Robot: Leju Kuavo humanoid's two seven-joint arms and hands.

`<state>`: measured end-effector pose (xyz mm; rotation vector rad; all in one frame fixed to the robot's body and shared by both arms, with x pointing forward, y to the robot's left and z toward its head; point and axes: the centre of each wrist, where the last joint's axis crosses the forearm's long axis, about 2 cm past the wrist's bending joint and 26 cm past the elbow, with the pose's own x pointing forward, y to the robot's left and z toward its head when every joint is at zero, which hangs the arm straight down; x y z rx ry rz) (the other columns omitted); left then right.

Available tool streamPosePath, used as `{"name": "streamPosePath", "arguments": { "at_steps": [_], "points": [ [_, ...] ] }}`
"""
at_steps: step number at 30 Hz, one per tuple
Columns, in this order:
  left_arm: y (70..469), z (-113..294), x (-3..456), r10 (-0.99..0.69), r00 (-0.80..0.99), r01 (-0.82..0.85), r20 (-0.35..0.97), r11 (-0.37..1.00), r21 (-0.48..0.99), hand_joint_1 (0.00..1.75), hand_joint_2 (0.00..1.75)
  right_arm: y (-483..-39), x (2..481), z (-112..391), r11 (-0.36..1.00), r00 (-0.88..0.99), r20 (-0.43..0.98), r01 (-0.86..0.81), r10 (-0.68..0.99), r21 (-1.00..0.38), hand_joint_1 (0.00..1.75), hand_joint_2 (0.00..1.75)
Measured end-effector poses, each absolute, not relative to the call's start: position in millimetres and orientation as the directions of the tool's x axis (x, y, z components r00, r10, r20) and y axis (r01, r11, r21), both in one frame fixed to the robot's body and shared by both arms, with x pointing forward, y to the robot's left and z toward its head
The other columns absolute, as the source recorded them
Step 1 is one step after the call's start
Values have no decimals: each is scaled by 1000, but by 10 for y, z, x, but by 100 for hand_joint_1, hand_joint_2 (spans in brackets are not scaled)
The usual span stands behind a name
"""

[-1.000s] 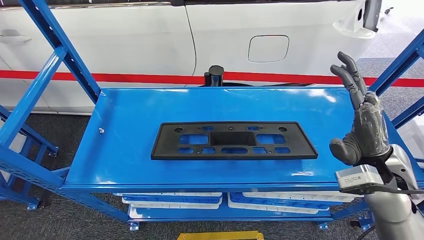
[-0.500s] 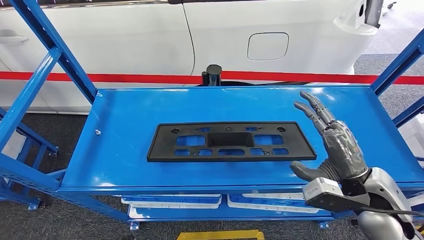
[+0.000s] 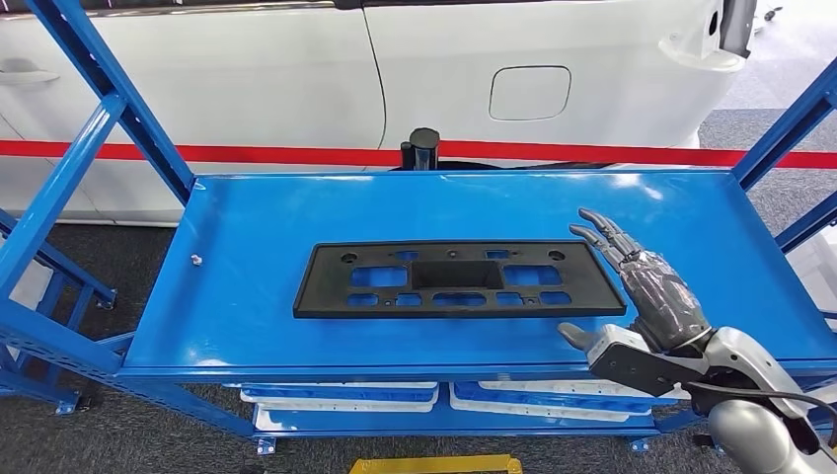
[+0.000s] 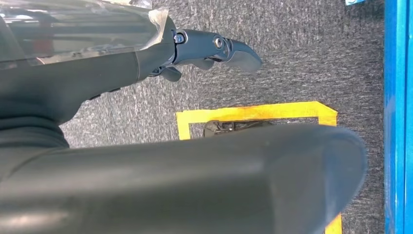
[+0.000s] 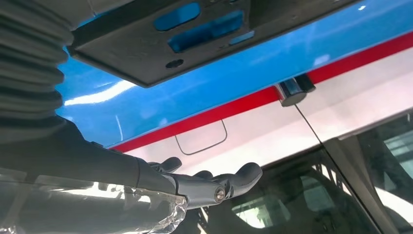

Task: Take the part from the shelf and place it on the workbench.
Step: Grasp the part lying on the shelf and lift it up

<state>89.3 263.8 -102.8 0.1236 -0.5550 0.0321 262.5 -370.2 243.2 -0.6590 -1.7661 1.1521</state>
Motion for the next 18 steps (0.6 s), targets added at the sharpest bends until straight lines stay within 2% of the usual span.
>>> {"name": "streamPosePath", "arguments": {
  "at_steps": [6,18],
  "points": [
    [2597,-1027,885,13,852,-74,523,993,96,0,0,-3763,2722,2481,375,-424,371,-77,827,-924,0,175],
    [2504,-1019,892,4,851,-54,525,995,80,0,0,-3822,2551,2292,328,-349,359,-145,866,-933,0,175]
  ]
}}
